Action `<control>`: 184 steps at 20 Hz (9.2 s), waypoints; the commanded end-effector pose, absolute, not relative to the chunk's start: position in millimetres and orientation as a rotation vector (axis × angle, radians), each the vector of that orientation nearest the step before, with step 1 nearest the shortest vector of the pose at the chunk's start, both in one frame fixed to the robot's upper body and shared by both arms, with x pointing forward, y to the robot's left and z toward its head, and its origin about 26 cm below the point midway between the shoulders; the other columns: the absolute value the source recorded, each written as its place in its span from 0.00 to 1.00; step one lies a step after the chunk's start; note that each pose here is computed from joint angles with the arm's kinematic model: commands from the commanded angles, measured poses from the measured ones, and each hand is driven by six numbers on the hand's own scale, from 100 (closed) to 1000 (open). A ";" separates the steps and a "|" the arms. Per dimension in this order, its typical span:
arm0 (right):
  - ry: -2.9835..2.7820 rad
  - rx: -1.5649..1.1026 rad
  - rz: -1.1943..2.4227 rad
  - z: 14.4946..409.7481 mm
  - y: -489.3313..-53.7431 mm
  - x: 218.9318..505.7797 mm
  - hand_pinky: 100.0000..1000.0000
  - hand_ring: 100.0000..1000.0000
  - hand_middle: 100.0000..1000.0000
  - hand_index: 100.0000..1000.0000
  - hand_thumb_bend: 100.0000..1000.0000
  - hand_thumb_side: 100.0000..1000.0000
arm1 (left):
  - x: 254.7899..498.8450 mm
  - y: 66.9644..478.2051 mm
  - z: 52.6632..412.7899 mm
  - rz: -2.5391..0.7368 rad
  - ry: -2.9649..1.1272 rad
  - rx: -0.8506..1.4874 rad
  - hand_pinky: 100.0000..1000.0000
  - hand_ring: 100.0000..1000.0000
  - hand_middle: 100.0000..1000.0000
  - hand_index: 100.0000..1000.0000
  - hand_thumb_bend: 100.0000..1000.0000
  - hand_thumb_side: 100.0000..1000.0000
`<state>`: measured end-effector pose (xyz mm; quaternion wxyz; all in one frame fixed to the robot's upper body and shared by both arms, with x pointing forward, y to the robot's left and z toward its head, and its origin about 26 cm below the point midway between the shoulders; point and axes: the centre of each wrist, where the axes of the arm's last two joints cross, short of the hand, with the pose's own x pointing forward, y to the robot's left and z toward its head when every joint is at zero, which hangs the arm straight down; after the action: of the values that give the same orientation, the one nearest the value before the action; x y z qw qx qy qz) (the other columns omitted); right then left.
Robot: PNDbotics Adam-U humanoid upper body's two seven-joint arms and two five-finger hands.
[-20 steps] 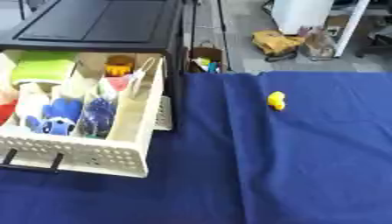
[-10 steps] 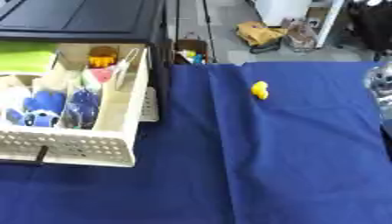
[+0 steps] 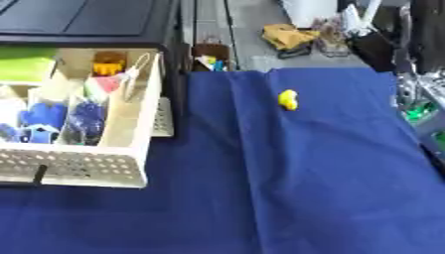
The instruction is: Pick up objects from table and place into drawer.
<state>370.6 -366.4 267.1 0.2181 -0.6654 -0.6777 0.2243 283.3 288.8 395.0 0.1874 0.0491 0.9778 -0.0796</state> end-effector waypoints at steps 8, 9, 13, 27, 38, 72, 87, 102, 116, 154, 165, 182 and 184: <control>-1.569 -1.707 0.695 247.6 -369.8 400.5 0.83 0.89 0.71 0.94 0.38 0.94 | 277.6 288.0 401.9 -0.304 2.640 0.231 0.23 0.40 0.43 0.63 0.22 0.99; -1.544 -1.686 0.692 245.4 -368.3 404.2 0.84 0.90 0.71 0.95 0.42 0.90 | 277.7 288.0 401.7 -0.304 2.641 0.232 0.23 0.40 0.43 0.63 0.22 0.99; -1.459 -1.596 0.664 239.9 -359.1 420.3 0.86 0.91 0.69 0.97 0.59 0.74 | 278.2 287.6 400.7 -0.306 2.647 0.236 0.23 0.40 0.43 0.63 0.22 0.99; -1.217 -1.224 0.529 246.1 -317.1 475.0 0.83 0.91 0.64 0.91 0.46 0.46 | 279.5 287.7 397.7 -0.308 2.663 0.239 0.23 0.41 0.43 0.63 0.23 0.99; -1.098 -1.098 0.602 231.1 -338.2 492.3 0.82 0.91 0.63 0.91 0.24 0.33 | 279.9 287.6 396.9 -0.315 2.666 0.244 0.22 0.41 0.44 0.64 0.23 0.99; -0.901 -0.844 0.956 283.7 -346.8 484.5 0.82 0.92 0.62 0.92 0.48 0.32 | 280.9 286.8 395.1 -0.328 2.674 0.246 0.22 0.41 0.45 0.64 0.23 0.98; -0.906 -0.842 0.913 263.7 -336.2 491.1 0.81 0.91 0.59 0.89 0.45 0.33 | 281.6 286.0 393.9 -0.339 2.676 0.254 0.22 0.41 0.45 0.64 0.23 0.98; -0.908 -0.909 0.818 255.7 -351.5 490.9 0.80 0.89 0.57 0.85 0.28 0.39 | 282.6 285.8 391.8 -0.339 2.684 0.254 0.21 0.41 0.45 0.65 0.23 0.98; -0.938 -0.914 0.808 253.1 -347.6 492.0 0.79 0.89 0.55 0.83 0.30 0.40 | 283.0 285.3 391.0 -0.339 2.690 0.259 0.21 0.41 0.46 0.65 0.24 0.98; -1.070 -1.028 0.670 256.3 -336.2 493.9 0.73 0.80 0.37 0.67 0.29 0.27 | 283.8 284.9 389.3 -0.327 2.707 0.263 0.22 0.42 0.47 0.66 0.24 0.99; -1.080 -1.046 0.642 255.2 -336.6 493.5 0.70 0.80 0.33 0.60 0.22 0.25 | 283.9 285.1 388.9 -0.325 2.711 0.262 0.21 0.42 0.47 0.66 0.24 0.99; -1.082 -1.093 0.580 251.8 -341.5 492.7 0.65 0.77 0.25 0.52 0.00 0.19 | 284.3 285.1 387.7 -0.320 2.718 0.264 0.21 0.42 0.47 0.66 0.24 1.00; -1.088 -1.101 0.573 252.8 -341.7 492.3 0.65 0.77 0.25 0.51 0.00 0.18 | 284.3 285.2 387.6 -0.320 2.719 0.264 0.21 0.42 0.47 0.66 0.24 1.00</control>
<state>494.3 -335.9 235.1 0.6902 -0.4784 -0.4722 0.2681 289.5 284.8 381.8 0.1634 0.0806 0.9782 -0.0994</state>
